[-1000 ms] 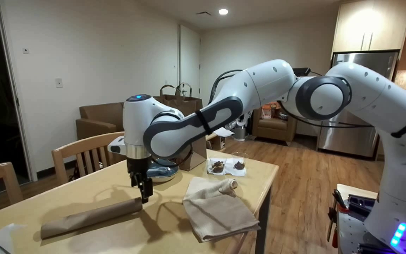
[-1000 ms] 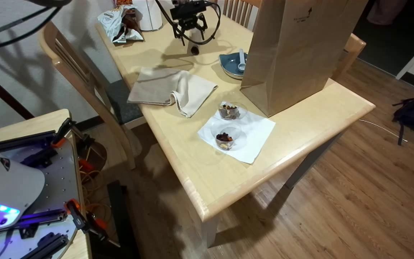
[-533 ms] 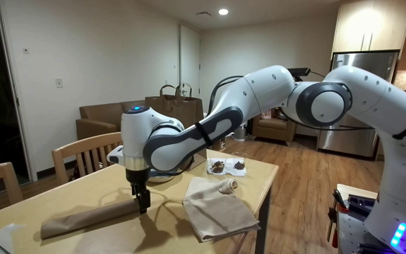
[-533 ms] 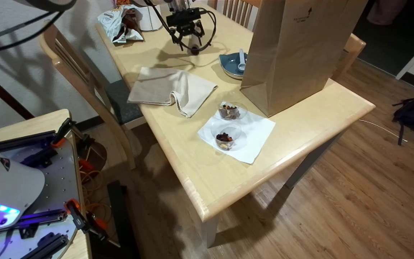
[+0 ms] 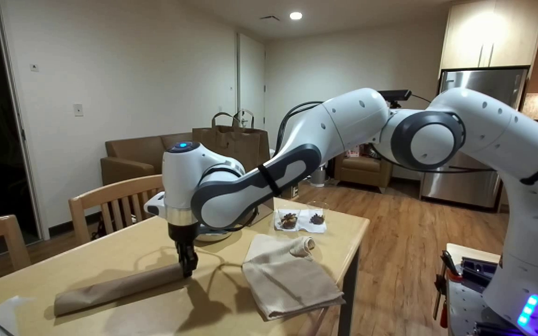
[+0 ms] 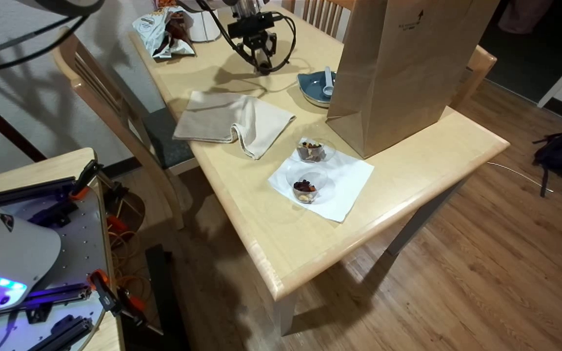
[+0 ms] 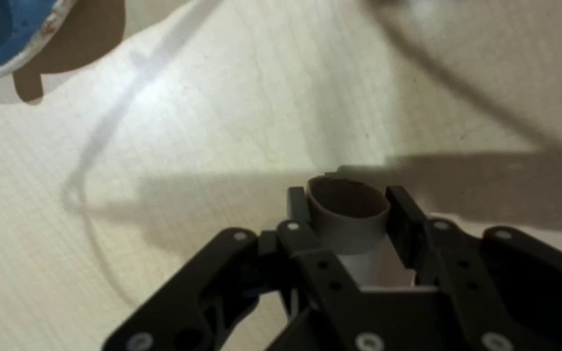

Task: Place the paper towel core and place it in the paper bag

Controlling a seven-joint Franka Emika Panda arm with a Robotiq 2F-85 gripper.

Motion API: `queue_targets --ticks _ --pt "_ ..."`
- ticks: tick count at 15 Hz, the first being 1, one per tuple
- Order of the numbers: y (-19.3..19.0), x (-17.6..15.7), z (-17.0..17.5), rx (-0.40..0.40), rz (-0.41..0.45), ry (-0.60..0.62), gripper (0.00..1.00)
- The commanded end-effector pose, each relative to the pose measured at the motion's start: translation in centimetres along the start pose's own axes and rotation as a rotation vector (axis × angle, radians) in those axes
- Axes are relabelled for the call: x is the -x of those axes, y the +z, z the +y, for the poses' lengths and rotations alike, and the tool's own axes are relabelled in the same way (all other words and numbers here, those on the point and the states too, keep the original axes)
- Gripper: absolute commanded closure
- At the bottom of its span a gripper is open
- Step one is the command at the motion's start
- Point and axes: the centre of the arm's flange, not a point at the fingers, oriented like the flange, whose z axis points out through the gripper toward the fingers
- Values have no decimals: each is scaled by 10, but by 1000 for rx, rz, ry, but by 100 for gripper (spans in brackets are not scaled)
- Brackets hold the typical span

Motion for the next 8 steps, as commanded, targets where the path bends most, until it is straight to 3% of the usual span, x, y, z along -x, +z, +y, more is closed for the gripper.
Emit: queue_targets --ticks 1,4,8 --pt "6 13 3 30 19 27 85" --pt "0 17 10 79 31 27 98" --pt "-15 23 24 191 -3 3 99"
